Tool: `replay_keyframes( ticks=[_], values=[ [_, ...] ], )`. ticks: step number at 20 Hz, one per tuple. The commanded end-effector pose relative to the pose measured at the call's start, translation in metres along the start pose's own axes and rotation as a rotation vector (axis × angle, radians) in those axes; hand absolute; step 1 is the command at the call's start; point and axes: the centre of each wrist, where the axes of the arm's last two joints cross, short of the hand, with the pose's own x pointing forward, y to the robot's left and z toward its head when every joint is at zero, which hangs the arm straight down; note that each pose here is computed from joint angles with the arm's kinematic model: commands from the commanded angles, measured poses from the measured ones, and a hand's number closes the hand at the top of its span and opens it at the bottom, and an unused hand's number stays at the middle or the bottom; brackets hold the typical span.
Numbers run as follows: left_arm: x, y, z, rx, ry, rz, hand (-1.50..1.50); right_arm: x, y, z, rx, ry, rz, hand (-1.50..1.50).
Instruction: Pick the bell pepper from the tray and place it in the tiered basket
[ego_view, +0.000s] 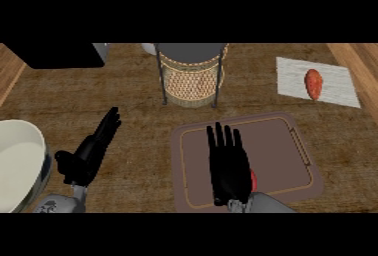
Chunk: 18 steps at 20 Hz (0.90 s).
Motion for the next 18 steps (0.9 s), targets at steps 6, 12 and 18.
replay_keyframes(
  ticks=[6, 12, 18],
  values=[
    [-0.007, -0.012, -0.002, -0.025, -0.013, 0.008, 0.00, 0.046, -0.054, 0.048, -0.103, 0.200, 0.074, -1.50],
    [-0.002, 0.000, -0.007, -0.011, -0.002, -0.004, 0.00, 0.032, -0.005, 0.048, -0.011, 0.329, 0.211, -1.50],
    [0.006, -0.004, -0.004, -0.023, -0.021, 0.009, 0.00, 0.020, -0.007, 0.046, 0.020, 0.376, 0.125, -1.50]
  ],
)
